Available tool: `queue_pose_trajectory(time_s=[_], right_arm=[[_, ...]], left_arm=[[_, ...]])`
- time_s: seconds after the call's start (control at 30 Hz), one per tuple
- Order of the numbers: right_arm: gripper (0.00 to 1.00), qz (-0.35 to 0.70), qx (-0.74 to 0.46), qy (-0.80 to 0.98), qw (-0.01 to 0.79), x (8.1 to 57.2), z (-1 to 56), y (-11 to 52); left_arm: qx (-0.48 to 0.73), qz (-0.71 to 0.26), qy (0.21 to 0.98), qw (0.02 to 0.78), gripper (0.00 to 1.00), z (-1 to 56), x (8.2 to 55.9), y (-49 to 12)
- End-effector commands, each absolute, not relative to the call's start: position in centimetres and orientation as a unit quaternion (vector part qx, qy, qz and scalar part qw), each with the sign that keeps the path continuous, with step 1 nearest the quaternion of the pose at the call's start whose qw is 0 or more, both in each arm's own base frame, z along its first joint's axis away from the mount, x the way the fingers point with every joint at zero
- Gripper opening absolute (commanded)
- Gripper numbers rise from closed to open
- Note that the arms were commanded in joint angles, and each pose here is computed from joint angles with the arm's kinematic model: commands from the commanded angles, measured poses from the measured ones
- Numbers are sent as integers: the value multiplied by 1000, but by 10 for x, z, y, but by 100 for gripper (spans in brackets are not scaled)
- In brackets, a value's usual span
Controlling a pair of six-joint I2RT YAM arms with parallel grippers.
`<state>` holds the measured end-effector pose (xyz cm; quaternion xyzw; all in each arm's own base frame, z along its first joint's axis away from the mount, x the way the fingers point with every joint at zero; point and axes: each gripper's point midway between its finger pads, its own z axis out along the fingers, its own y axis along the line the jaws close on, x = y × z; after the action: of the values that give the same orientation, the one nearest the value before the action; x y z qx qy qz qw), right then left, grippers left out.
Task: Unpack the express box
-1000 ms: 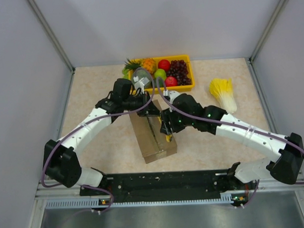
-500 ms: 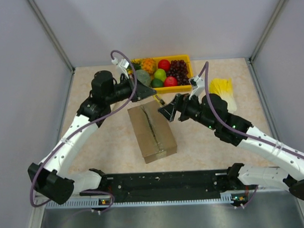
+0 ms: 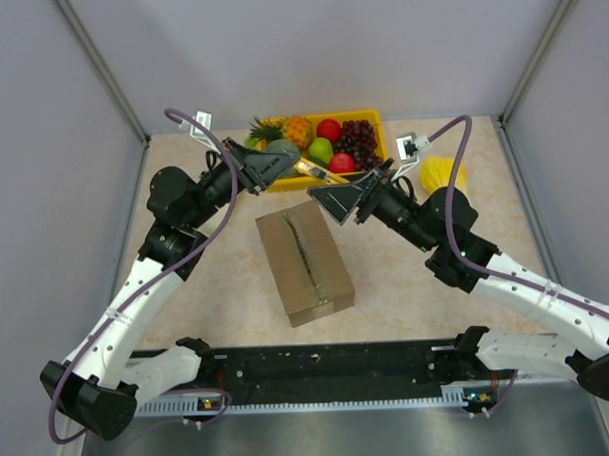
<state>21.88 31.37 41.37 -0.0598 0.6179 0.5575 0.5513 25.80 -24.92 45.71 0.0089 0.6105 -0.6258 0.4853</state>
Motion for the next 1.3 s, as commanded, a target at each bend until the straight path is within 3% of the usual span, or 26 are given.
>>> queue_pose_trajectory(time_s=[0.0,0.13,0.3,0.43,0.53,0.57,0.67,0.7,1.0,1.27], right_arm=[[77,619,-89,533,569,198,464,313],[62,640,-79,526,555,194,465,313],[35,642,-68,528,552,196,464,313],[18,635,-52,541,549,203,461,311],[0,625,-42,560,543,209,455,310],[0,624,-40,562,541,210,456,309],[0,616,-45,578,533,212,452,306],[0,612,-48,581,534,214,451,303],[0,596,-196,601,496,196,459,309],[0,624,-236,600,441,177,460,318]], left_arm=[[10,-650,572,500,0,478,252,-246],[17,-649,576,496,0,473,252,-248],[19,-653,575,493,0,470,250,-248],[24,-651,578,492,6,466,248,-249],[29,-648,578,495,18,464,247,-248],[33,-646,579,496,35,464,246,-248],[51,-633,589,500,69,461,244,-246],[65,-625,593,504,72,459,243,-246],[164,-567,615,523,76,462,238,-236],[226,-608,574,499,73,474,217,-242]])
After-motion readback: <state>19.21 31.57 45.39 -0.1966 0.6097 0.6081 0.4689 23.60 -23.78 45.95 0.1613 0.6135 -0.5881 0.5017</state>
